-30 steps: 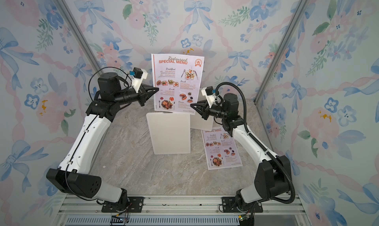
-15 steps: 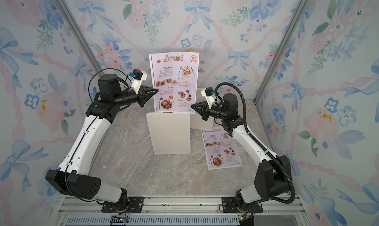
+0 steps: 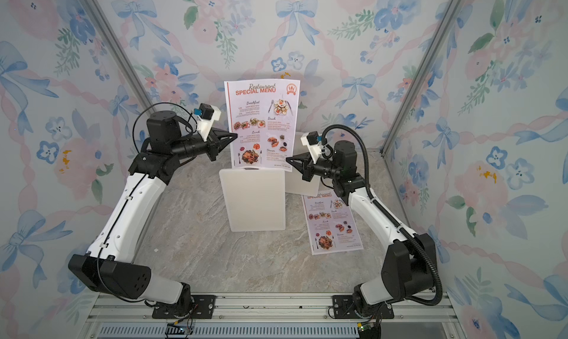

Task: Insert the menus into the narrow rack
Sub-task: Insert the menu into the narrow rack.

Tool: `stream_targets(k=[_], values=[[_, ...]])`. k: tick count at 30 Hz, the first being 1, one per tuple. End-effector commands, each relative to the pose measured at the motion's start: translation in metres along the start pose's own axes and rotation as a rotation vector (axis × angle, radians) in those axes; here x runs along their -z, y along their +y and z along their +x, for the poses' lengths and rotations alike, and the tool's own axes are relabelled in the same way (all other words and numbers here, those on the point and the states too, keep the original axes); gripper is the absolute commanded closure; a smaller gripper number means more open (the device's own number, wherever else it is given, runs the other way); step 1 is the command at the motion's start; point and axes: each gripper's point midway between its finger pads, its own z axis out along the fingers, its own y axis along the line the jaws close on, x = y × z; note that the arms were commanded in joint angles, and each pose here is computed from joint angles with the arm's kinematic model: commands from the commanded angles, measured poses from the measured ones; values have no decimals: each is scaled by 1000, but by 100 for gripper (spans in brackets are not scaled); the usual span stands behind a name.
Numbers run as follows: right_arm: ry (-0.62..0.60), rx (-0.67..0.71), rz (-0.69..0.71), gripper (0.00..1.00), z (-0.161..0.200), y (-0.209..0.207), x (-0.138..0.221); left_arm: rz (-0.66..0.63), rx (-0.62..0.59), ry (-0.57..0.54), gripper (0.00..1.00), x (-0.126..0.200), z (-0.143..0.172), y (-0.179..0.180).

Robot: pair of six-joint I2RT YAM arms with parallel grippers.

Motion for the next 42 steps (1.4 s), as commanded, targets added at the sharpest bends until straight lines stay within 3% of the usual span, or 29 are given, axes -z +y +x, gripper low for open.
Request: stream_targets(k=[1,33,42], values=[[11,15,0,99,4,7,5,-13,-34,-31,100,8,-13,-1],[33,23,36,99,14,0,21,39,6,-34,100,-10,-12,-4],[24,10,26,98,10,-2,19,-1,-3,-20,100,-8,-5,1]])
